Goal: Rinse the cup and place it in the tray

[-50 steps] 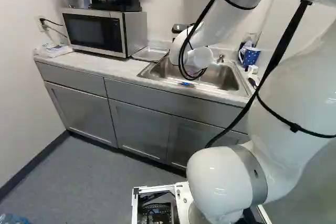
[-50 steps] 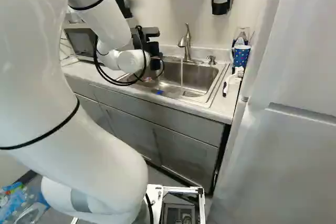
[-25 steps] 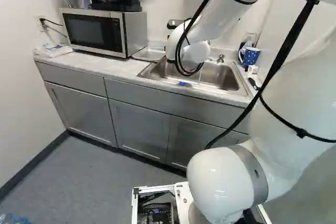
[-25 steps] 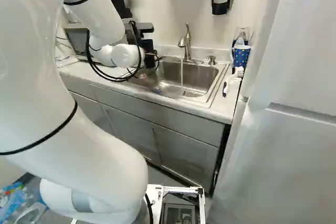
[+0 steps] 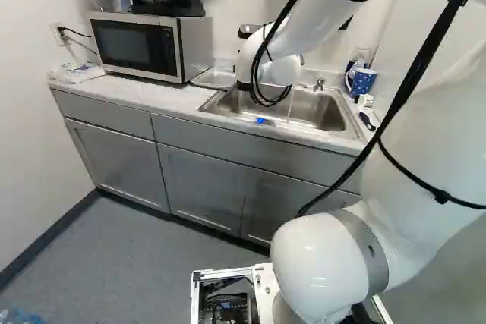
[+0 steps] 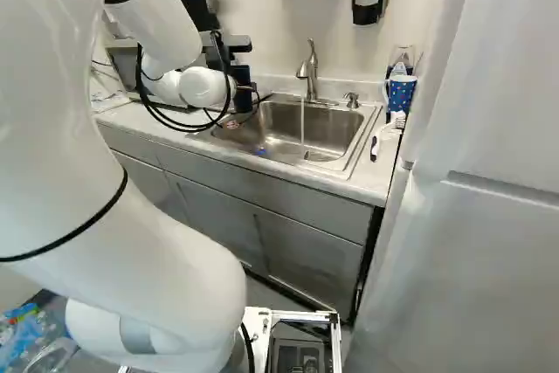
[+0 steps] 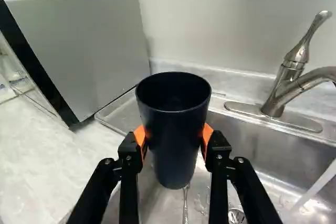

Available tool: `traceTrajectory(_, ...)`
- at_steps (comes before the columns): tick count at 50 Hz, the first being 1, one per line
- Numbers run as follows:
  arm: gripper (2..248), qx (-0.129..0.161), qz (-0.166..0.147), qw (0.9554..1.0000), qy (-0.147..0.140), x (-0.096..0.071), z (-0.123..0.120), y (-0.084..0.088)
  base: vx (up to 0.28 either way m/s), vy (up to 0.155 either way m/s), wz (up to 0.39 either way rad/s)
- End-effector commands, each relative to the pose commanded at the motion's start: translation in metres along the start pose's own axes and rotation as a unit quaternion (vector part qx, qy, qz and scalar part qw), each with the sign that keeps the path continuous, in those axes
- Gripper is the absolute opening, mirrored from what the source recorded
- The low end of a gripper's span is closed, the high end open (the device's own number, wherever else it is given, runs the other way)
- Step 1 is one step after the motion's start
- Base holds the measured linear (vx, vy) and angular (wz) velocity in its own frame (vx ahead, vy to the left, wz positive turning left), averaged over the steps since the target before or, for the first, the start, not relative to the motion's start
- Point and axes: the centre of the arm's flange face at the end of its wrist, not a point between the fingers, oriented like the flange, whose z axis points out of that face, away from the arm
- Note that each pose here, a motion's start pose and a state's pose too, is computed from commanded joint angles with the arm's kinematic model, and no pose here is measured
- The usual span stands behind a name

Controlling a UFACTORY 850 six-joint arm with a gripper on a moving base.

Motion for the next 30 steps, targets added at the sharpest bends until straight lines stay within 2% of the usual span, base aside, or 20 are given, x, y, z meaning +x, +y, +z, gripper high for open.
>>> traceTrajectory(15, 121, 0.0, 0.077, 0.997, 0.0, 0.0, 0.0, 0.0, 0.0, 0.0, 0.0)
traceTrajectory(30, 121, 0.0, 0.155, 0.9879, 0.0, 0.0, 0.0, 0.0, 0.0, 0.0, 0.0)
